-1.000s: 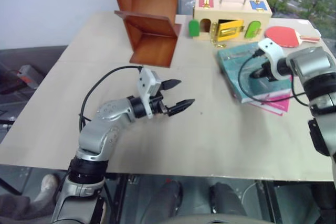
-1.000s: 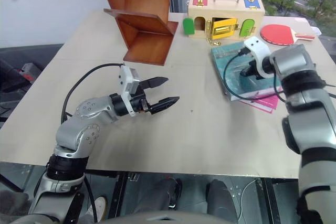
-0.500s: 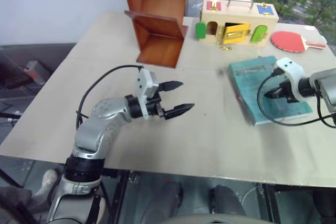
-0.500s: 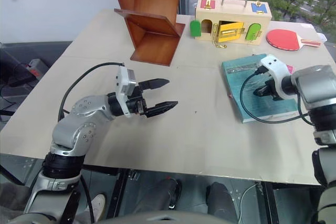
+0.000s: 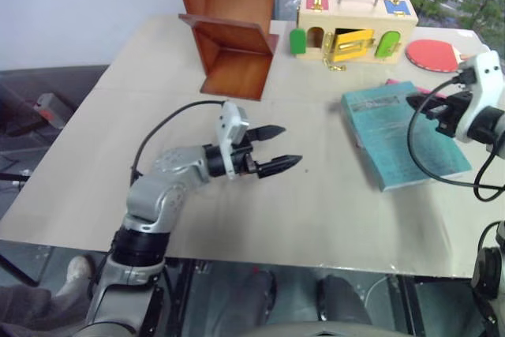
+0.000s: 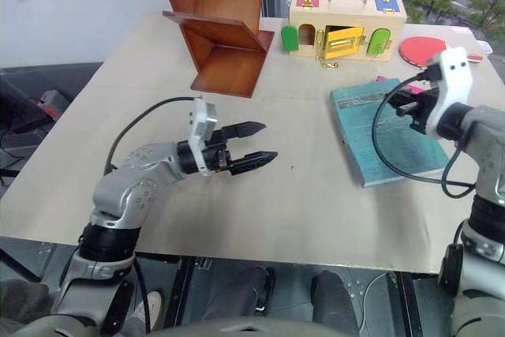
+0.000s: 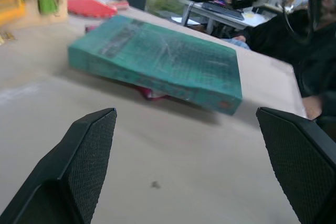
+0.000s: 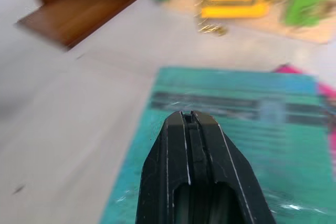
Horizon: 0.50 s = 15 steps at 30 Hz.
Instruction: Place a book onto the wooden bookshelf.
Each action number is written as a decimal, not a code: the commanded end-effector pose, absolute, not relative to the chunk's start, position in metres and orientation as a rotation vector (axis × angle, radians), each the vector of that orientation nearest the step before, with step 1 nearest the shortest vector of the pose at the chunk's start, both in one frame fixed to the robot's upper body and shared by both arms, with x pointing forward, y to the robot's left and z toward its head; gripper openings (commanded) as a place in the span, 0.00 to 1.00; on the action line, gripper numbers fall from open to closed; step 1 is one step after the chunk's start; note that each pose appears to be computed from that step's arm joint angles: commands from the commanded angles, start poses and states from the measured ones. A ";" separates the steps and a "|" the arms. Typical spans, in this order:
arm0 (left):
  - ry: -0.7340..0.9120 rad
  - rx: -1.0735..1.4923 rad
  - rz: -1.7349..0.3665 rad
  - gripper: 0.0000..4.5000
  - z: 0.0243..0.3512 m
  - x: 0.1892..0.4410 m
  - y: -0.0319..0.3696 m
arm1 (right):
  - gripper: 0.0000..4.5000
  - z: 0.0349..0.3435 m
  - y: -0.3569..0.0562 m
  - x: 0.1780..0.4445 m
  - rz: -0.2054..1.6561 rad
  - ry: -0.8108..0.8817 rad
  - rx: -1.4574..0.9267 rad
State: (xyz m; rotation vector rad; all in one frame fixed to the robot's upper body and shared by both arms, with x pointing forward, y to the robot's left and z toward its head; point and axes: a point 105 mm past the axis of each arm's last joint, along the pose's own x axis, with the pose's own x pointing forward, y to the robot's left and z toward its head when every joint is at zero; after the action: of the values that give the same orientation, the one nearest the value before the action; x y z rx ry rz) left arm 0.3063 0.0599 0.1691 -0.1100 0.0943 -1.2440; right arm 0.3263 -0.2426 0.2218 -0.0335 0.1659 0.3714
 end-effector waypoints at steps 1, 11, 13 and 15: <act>0.157 -0.224 -1.287 1.00 0.173 0.310 0.037 | 0.28 0.244 -0.240 0.297 0.358 0.041 -0.139; 0.543 -0.574 -1.249 1.00 0.151 0.341 -0.027 | 0.95 0.217 -0.197 0.206 0.485 -0.031 -0.247; 0.638 -0.638 -1.222 1.00 0.143 0.344 -0.043 | 0.95 0.201 -0.197 0.194 0.502 0.039 -0.238; 0.691 -0.694 -1.188 1.00 0.138 0.349 -0.053 | 0.95 0.194 -0.198 0.187 0.477 0.050 -0.250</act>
State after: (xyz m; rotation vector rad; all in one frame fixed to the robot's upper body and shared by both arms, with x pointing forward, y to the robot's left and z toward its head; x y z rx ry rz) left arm 0.3469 -0.0456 0.1358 -0.6593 0.6705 -1.1953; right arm 0.1888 -0.2034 0.1778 -0.1987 0.1534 0.4821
